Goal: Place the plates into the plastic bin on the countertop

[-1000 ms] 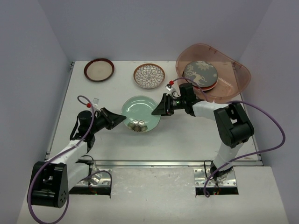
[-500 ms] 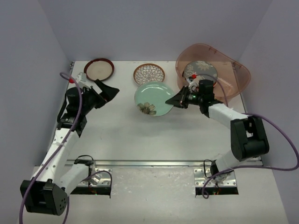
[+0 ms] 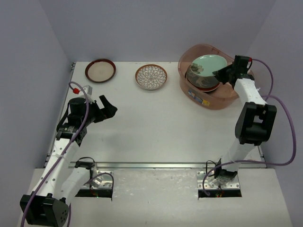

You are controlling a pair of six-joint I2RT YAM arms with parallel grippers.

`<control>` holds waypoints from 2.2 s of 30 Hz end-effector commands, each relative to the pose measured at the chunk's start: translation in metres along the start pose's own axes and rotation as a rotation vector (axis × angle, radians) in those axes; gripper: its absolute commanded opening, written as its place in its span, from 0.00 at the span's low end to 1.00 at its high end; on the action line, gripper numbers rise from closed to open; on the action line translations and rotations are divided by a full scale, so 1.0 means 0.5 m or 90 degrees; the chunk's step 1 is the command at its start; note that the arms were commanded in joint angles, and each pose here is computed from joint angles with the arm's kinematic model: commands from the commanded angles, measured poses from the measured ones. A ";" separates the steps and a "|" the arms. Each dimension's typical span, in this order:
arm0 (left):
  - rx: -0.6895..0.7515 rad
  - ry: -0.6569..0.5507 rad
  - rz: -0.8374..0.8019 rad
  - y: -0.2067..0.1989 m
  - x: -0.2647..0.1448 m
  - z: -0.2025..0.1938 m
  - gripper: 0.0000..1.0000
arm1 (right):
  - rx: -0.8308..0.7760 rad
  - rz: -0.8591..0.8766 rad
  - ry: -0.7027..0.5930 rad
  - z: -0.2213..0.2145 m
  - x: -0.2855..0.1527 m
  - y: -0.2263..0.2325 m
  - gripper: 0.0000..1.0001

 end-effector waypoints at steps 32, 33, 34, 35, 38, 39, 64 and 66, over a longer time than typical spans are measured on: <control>0.031 -0.013 -0.025 -0.018 -0.001 0.007 1.00 | -0.145 -0.137 0.180 -0.031 0.153 -0.059 0.99; 0.032 -0.012 -0.023 -0.017 0.000 0.007 1.00 | -0.160 -0.155 0.155 -0.022 0.137 -0.052 0.99; 0.032 -0.012 -0.022 -0.017 0.001 0.007 1.00 | -0.176 -0.177 0.117 -0.009 0.126 -0.051 0.99; 0.032 -0.013 -0.020 -0.016 0.001 0.007 1.00 | -0.194 -0.199 0.069 0.007 0.108 -0.046 0.99; 0.030 -0.017 -0.012 -0.014 -0.001 0.009 1.00 | -0.244 -0.186 -0.040 0.030 0.037 0.009 0.99; 0.029 -0.018 -0.008 -0.013 -0.001 0.010 1.00 | -0.259 -0.167 -0.069 0.037 0.007 0.041 0.99; -0.156 -0.104 0.325 0.046 -0.038 0.148 1.00 | -0.241 0.257 0.144 -0.503 -0.227 -0.023 0.99; -0.121 -0.093 0.290 0.035 -0.031 0.154 1.00 | -0.237 0.215 0.172 -0.542 -0.185 -0.046 0.99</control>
Point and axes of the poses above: each gripper's point midway between its finger pads, its own x axis out along the fingers, its own y axis along the line the jaws close on, z = x × y, the point moved 6 cm from there along -x, back along the fingers, and after that the axes turned 9 degrees about x, right-handed, at the moved point
